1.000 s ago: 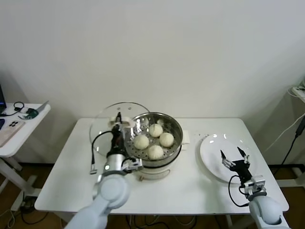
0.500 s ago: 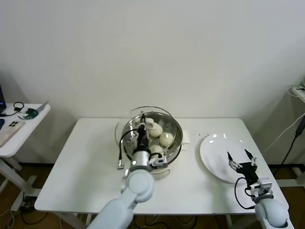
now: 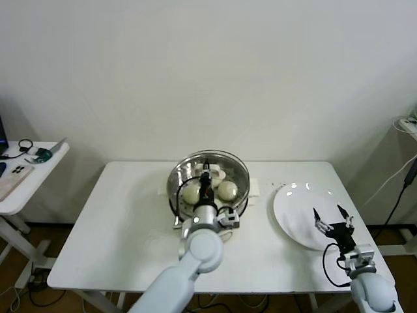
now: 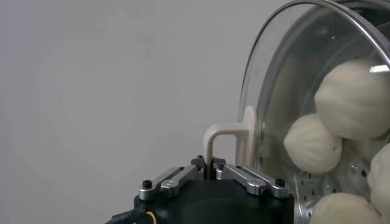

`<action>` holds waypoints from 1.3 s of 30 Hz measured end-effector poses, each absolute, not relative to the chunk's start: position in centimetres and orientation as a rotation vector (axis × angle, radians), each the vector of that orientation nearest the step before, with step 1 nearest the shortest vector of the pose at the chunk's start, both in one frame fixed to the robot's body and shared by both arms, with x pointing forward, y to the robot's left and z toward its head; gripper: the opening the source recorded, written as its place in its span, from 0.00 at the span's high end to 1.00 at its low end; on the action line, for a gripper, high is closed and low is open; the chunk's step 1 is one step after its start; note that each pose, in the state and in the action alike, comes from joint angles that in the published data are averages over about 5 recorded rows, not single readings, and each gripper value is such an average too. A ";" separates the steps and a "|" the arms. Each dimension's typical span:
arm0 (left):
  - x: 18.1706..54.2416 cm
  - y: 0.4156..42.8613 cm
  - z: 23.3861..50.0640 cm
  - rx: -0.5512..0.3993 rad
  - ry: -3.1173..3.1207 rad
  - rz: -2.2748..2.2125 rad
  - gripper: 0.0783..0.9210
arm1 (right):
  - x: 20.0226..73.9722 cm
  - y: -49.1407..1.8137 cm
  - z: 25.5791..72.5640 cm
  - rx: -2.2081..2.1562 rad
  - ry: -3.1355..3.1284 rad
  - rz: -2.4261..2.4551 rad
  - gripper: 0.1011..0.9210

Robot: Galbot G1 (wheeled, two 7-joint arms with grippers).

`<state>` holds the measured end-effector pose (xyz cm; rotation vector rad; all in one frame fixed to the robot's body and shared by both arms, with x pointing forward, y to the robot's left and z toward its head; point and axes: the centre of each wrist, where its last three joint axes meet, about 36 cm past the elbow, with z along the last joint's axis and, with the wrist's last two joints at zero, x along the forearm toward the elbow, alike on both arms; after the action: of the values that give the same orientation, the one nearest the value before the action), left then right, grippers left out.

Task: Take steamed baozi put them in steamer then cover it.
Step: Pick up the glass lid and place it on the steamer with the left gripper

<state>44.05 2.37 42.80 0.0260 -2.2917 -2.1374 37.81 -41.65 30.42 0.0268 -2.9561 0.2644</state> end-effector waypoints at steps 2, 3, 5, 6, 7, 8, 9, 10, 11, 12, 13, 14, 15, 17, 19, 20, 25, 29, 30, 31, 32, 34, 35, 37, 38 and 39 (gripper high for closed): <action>44.2 2.3 42.7 0.015 -2.282 -2.145 0.92 | 37.8 -41.6 30.4 0.025 -2.956 0.263 0.12; 44.2 2.3 42.6 0.011 -2.278 -2.149 0.92 | 37.8 -41.6 30.3 0.024 -2.956 0.262 0.12; 44.3 2.3 42.5 0.005 -2.269 -2.159 0.92 | 37.7 -41.6 30.2 0.021 -2.956 0.260 0.12; 44.3 2.3 42.5 0.003 -2.265 -2.163 0.92 | 37.7 -41.6 30.2 0.020 -2.955 0.260 0.12; 44.4 2.3 42.5 0.002 -2.262 -2.167 0.92 | 37.7 -41.6 30.1 0.020 -2.955 0.259 0.12; 44.4 2.2 42.4 0.000 -2.259 -2.171 0.92 | 37.7 -41.5 30.1 0.019 -2.955 0.258 0.12; 44.5 2.2 42.4 -0.001 -2.256 -2.174 0.92 | 37.6 -41.5 30.0 0.019 -2.955 0.258 0.12; 44.5 2.3 42.4 -0.002 -2.253 -2.177 0.92 | 37.6 -41.5 30.0 0.019 -2.955 0.257 0.12; 44.5 2.3 42.3 -0.003 -2.250 -2.180 0.92 | 37.6 -41.4 30.0 0.019 -2.955 0.257 0.12; 44.5 2.3 42.3 -0.005 -2.247 -2.182 0.92 | 37.6 -41.4 30.0 0.019 -2.955 0.257 0.12; 44.5 2.3 42.2 -0.007 -2.245 -2.185 0.92 | 37.6 -41.4 29.9 0.019 -2.955 0.257 0.12; 44.5 2.3 42.2 -0.008 -2.242 -2.186 0.92 | 37.6 -41.4 29.9 0.019 -2.955 0.257 0.12; 44.5 2.4 42.1 -0.010 -2.239 -2.188 0.92 | 37.6 -41.4 29.9 0.019 -2.955 0.258 0.12; 44.5 2.4 42.0 -0.014 -2.233 -2.190 0.92 | 37.5 -41.4 29.9 0.017 -2.955 0.257 0.12; 44.6 2.4 41.8 -0.018 -2.228 -2.192 0.92 | 37.5 -41.4 29.9 0.015 -2.955 0.257 0.12; 44.6 2.4 41.7 -0.020 -2.225 -2.192 0.92 | 37.4 -41.5 29.8 0.014 -2.955 0.256 0.12; 44.7 2.4 41.5 -0.022 -2.217 -2.194 0.92 | 37.3 -41.4 29.7 0.012 -2.956 0.251 0.12; 44.8 2.5 41.5 -0.018 -2.218 -2.196 0.92 | 37.3 -41.4 29.7 0.014 -2.957 0.249 0.12; 44.8 2.5 41.4 -0.017 -2.218 -2.197 0.92 | 37.3 -41.3 29.7 0.014 -2.957 0.249 0.12; 44.8 2.5 41.4 -0.016 -2.218 -2.197 0.92 | 37.3 -41.4 29.7 0.014 -2.957 0.249 0.12; 44.8 2.6 41.4 -0.015 -2.216 -2.199 0.92 | 37.3 -41.4 29.7 0.014 -2.958 0.249 0.12; 44.8 2.6 41.3 -0.015 -2.213 -2.202 0.92 | 37.3 -41.4 29.7 0.014 -2.958 0.249 0.12; 44.8 2.7 41.3 -0.016 -2.211 -2.202 0.92 | 37.3 -41.4 29.7 0.014 -2.958 0.248 0.12; 44.8 2.7 41.2 -0.017 -2.209 -2.204 0.92 | 37.3 -41.4 29.7 0.014 -2.959 0.248 0.12; 44.8 2.7 41.2 -0.018 -2.208 -2.204 0.92 | 37.3 -41.4 29.7 0.013 -2.959 0.248 0.12; 44.8 2.7 41.2 -0.017 -2.208 -2.205 0.90 | 37.3 -41.4 29.7 0.013 -2.959 0.247 0.12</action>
<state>44.76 2.71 41.18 -0.0175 -2.2075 -2.2050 37.26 -41.44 29.71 0.0130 -2.9592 0.2471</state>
